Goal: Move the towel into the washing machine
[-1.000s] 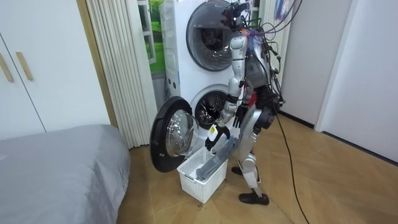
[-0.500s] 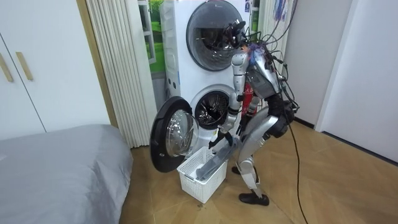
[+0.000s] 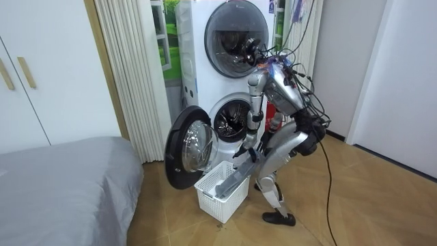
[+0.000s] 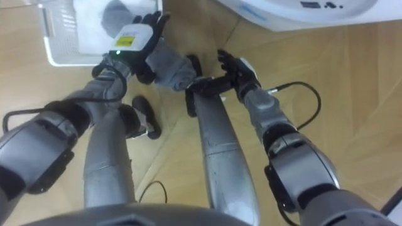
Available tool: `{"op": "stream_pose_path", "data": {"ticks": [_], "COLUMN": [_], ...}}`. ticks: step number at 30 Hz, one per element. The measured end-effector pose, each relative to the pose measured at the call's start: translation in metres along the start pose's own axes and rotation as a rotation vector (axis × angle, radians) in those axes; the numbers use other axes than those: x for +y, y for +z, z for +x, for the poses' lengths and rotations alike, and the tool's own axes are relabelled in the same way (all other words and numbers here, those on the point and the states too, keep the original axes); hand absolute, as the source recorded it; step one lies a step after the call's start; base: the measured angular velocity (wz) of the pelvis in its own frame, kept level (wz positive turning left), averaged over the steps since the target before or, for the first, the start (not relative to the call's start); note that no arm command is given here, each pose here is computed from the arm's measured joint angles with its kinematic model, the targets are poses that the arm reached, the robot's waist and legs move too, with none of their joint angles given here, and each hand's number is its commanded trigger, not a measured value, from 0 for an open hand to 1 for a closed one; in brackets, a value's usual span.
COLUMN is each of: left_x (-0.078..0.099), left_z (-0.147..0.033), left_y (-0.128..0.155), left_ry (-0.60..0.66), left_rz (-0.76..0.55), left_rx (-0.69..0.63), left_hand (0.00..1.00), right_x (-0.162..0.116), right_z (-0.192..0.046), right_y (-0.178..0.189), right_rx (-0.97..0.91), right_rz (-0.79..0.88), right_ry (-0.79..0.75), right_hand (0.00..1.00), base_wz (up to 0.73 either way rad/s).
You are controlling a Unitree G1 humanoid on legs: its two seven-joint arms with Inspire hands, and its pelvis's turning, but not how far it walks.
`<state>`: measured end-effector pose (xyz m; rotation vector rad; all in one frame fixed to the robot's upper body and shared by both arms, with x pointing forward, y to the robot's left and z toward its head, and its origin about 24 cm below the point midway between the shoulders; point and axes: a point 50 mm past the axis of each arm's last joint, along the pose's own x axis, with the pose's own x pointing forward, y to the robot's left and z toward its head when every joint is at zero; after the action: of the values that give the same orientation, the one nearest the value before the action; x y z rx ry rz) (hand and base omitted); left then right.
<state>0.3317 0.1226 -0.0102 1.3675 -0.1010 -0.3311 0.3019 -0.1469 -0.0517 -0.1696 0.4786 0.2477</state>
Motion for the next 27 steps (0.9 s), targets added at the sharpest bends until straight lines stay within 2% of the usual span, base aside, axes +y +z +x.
{"op": "stream_pose_path", "data": {"ticks": [7,10,13,18,19,20,21,27], "left_x": [0.007,0.007,0.004,-0.006,-0.006,-0.005,-0.005,0.002], "left_z": [0.004,0.006,0.005,0.003,0.003,0.003,0.003,0.009], "left_y": [0.002,0.003,0.001,-0.001,-0.002,-0.005,-0.008,-0.005], "left_ry": [0.008,-0.026,-0.089,-0.264,-0.277,-0.296,-0.311,-0.314], "left_rz": [0.07,0.09,0.088,0.061,0.055,0.052,0.045,0.043], "left_rx": [-0.044,-0.053,-0.044,-0.007,0.001,0.014,0.031,0.04], "left_hand": [0.0,0.0,0.0,0.0,0.36,0.65,1.0,1.0], "right_x": [0.001,0.003,0.012,0.019,0.019,0.022,0.025,0.03], "right_z": [0.005,0.007,0.009,0.01,0.01,0.011,0.012,0.013], "right_y": [0.017,0.021,0.024,0.024,0.026,0.028,0.029,0.029], "right_rx": [-0.041,-0.052,-0.061,-0.051,-0.054,-0.059,-0.058,-0.056], "right_rz": [0.0,0.005,0.0,-0.028,-0.029,-0.029,-0.029,-0.041], "right_ry": [0.008,0.017,0.05,0.091,0.092,0.097,0.103,0.114], "right_hand": [0.0,0.0,0.0,0.0,0.0,0.0,0.0,0.0], "base_wz": [-0.03,-0.08,-0.06,0.0,0.03,0.04,0.03,0.0]}}
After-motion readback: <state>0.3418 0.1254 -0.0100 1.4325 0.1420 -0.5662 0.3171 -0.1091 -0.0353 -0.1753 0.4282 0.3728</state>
